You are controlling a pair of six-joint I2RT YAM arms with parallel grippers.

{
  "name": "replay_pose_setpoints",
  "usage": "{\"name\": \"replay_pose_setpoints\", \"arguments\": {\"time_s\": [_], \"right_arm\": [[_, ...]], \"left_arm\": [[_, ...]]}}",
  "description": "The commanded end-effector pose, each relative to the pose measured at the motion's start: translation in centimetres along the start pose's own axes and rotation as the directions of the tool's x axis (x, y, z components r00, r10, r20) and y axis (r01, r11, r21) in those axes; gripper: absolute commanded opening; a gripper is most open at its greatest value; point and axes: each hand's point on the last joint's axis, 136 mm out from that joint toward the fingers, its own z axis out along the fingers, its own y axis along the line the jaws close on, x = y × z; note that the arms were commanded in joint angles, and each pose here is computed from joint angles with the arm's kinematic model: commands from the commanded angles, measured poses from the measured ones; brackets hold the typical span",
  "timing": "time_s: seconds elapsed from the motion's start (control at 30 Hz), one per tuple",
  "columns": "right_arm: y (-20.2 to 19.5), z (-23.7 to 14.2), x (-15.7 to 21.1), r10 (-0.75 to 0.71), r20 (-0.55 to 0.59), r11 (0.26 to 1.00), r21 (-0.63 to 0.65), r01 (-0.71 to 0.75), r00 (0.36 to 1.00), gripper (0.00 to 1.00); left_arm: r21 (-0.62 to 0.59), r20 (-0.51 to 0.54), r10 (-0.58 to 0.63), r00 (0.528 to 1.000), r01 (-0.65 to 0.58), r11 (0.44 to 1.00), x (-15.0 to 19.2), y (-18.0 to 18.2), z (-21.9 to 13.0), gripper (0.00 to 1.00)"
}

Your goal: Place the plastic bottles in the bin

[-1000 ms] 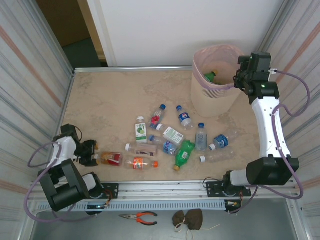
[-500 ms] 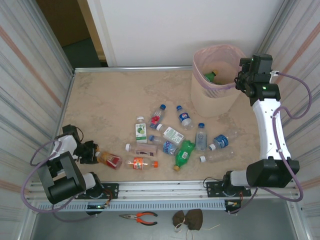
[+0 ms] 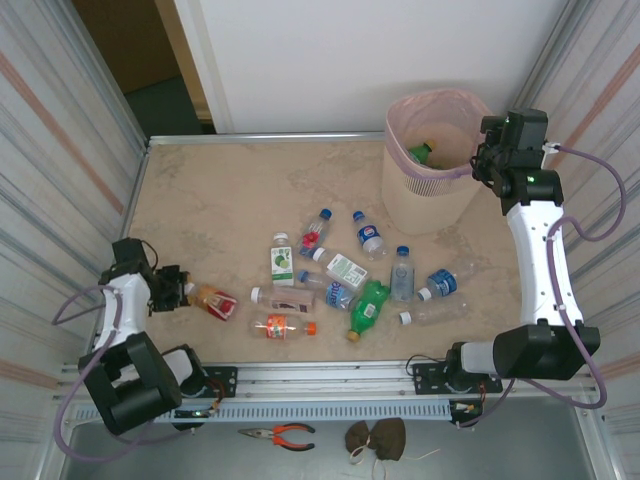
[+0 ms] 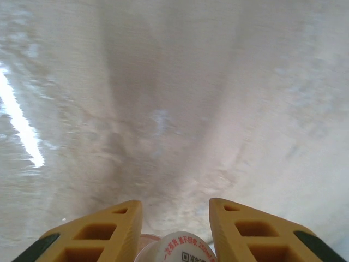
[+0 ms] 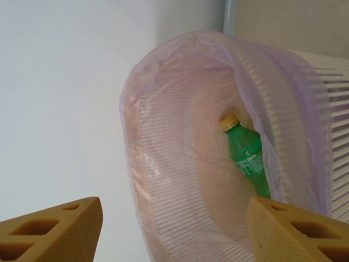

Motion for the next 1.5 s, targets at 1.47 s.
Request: {"name": "replay_pose_setpoints", "arguments": {"time_s": [1.47], "right_arm": [[-3.9,-20.7,34.0,-0.902,0.432,-0.431,-0.9,-0.063,-0.007,0.81]], "left_arm": [[0.665,0.692,0.722,-0.014,-0.377,-0.645,33.0,-18.7,-27.2,0.16]]}}
